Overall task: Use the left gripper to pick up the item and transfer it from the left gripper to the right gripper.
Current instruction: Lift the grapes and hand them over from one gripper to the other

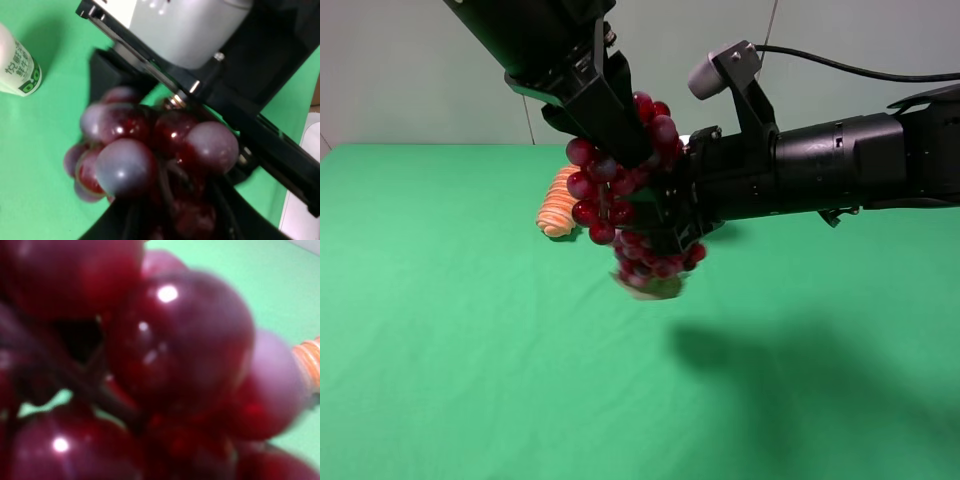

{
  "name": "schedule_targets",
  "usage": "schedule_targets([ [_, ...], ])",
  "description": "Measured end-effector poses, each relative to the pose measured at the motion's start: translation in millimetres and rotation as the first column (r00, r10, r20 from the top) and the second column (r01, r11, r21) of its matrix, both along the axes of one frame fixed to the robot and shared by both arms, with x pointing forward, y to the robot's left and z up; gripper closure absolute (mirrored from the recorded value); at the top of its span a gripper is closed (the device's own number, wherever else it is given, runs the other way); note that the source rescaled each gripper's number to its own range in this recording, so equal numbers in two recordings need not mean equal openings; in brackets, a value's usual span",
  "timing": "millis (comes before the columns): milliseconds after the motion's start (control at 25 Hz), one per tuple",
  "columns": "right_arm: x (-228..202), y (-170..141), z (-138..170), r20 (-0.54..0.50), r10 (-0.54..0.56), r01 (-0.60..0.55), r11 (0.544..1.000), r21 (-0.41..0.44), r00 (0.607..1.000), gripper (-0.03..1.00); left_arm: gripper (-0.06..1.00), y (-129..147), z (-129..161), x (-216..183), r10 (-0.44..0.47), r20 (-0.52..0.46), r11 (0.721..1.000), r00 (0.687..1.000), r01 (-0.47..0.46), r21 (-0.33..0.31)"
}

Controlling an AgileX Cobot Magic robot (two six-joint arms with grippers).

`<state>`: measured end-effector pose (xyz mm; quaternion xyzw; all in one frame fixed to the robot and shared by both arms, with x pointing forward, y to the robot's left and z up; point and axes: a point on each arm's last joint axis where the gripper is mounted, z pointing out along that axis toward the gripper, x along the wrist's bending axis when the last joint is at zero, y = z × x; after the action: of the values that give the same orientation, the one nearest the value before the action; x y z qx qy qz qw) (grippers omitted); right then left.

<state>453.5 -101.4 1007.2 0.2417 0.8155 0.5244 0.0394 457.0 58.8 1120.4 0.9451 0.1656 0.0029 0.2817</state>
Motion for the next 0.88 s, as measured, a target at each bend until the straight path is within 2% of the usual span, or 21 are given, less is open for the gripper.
schedule_targets([
  [40, 0.0, 0.0, 0.0, 0.0, 0.0, 0.0, 1.0, 0.0, 1.0, 0.92, 0.94, 0.1, 0.0, 0.1, 0.0, 0.001, 1.0, 1.0, 0.0, 0.001],
  [800, 0.6, -0.4, -0.4, 0.004, -0.006, 0.006, 1.0, -0.006, 1.0, 0.94, 0.94, 0.3, -0.1, 0.3, 0.018, -0.008, 1.0, 1.0, -0.018, 0.001],
  [840, 0.7, -0.5, -0.4, 0.004, -0.007, 0.007, 1.0, -0.007, 1.0, 0.94, 0.89, 0.3, -0.1, 0.3, 0.031, -0.016, 1.0, 0.999, -0.031, 0.0],
  [880, 0.8, -0.6, -0.5, 0.004, -0.009, 0.009, 1.0, -0.008, 1.0, 0.94, 0.77, 0.3, -0.1, 0.3, 0.05, -0.028, 0.999, 0.998, -0.05, -0.002],
])
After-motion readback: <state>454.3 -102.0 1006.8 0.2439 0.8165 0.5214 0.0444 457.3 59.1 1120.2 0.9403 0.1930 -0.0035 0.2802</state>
